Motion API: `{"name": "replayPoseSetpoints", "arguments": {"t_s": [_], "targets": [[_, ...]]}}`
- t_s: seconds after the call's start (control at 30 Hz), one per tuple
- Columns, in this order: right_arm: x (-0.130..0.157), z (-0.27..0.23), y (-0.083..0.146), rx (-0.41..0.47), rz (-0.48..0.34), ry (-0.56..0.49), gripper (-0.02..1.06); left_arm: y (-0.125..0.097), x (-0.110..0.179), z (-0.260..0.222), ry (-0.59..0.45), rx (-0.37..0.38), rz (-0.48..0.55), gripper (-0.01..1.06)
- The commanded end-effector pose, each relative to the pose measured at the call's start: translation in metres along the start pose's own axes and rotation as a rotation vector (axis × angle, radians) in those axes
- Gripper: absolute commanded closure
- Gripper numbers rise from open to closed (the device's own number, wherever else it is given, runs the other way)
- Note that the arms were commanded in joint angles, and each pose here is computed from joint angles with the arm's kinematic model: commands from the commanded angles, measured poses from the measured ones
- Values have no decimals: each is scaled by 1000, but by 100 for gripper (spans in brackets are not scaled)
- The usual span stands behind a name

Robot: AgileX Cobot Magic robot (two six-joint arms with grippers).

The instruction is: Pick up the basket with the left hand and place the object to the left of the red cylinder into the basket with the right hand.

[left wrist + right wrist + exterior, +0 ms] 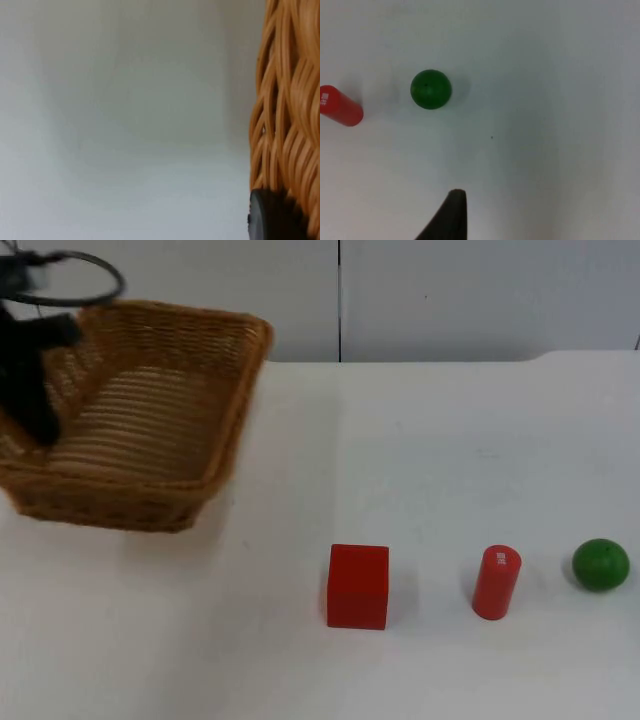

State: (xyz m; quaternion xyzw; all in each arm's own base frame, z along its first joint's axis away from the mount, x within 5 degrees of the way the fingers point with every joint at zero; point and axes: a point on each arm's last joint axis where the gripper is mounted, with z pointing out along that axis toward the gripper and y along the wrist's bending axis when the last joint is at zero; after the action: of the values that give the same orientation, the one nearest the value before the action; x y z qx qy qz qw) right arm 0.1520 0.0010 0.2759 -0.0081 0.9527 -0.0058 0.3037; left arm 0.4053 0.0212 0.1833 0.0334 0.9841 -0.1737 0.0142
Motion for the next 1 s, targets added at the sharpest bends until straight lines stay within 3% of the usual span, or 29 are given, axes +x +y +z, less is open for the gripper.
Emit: {"name": "replayPoseSetpoints", "arguments": {"t_s": [0.0, 0.2, 0.33, 0.7, 0.87, 0.97], "targets": [[-3, -1, -1, 6, 2, -17, -1, -1, 25, -18, -17, 54, -15, 105], [-3, -1, 0, -6, 14, -17, -1, 9, 88, -39, -59, 92, -54, 105], [-3, -1, 1, -17, 24, -17, -1, 12, 110, -50, -124, 82, -89, 105], [-2, -1, 2, -33, 38, -9, -1, 1, 116, -57, -123, 136, -39, 105], [1, -2, 3, -42, -15, 20, -1, 1, 116, -57, -121, 136, -34, 105], [-9, -9, 8, -98, -42, 25, -1, 1, 116, -57, -121, 136, -34, 105]]}}
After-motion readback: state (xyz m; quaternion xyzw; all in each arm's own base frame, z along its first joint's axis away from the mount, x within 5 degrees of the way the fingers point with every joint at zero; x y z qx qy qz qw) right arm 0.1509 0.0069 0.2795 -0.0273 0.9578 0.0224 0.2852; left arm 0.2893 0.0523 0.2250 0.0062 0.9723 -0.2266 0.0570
